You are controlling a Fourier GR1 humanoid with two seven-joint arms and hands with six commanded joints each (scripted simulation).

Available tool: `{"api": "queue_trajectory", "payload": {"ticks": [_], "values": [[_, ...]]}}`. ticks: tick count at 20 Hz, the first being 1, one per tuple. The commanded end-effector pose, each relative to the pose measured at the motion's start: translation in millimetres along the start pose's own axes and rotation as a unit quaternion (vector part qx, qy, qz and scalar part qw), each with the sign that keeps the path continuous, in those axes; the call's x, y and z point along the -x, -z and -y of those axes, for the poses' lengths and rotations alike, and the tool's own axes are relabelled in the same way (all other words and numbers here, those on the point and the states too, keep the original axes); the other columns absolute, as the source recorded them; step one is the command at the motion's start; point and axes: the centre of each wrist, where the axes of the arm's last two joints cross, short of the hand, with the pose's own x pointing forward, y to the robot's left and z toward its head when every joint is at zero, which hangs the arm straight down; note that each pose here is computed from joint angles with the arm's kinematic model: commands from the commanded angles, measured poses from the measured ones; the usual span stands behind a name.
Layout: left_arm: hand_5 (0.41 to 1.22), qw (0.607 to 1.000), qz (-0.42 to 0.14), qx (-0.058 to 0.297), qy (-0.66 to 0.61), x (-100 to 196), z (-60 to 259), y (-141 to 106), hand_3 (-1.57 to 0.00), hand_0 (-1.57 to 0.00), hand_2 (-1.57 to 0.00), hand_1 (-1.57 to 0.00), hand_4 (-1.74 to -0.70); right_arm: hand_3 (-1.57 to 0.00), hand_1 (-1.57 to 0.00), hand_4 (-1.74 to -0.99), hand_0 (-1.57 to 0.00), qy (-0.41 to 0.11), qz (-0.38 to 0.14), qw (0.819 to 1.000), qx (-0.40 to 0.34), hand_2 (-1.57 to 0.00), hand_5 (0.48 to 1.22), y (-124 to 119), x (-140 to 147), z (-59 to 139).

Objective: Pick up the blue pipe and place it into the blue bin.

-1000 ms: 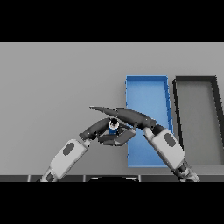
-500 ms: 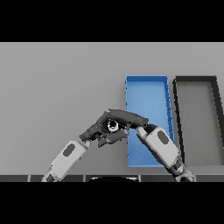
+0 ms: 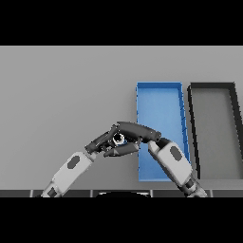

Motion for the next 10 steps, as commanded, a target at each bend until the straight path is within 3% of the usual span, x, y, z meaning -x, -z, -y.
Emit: {"api": "queue_trajectory", "payload": {"ticks": [1, 3, 5, 10], "values": [[1.22, 1.0, -0.01, 0.005, 0.006, -1.3, -2.3, 0.9, -0.42, -1.22, -1.02, -1.0, -1.44, -1.54, -1.55, -1.478, -1.55, -0.008, 0.0, 1.0, 0.003, -1.55, 1.186, -1.3, -3.2, 0.0], [1.22, 0.999, -0.019, 0.025, 0.016, -2.0, -6.6, -1.6, -0.27, -0.78, -0.65, -0.64, -1.25, -1.55, -1.56, -1.481, -1.56, -0.01, 0.006, 1.0, 0.004, -1.56, 1.198, 0.9, -2.4, -3.5], [1.184, 0.998, -0.027, 0.04, 0.026, -5.1, -9.3, -0.8, -0.17, -0.5, -0.42, -0.41, -1.11, -1.56, -1.56, -1.482, -1.56, -0.008, 0.01, 1.0, 0.004, -1.56, 1.206, 1.9, -4.7, -5.9], [0.842, 0.997, -0.053, 0.019, 0.052, -0.3, -7.3, -1.9, -0.05, -0.16, -0.14, -0.13, -0.88, -1.57, -1.57, -1.484, -1.57, 0.002, 0.023, 1.0, 0.01, -1.57, 1.216, -0.7, -3.5, -5.2]]}}
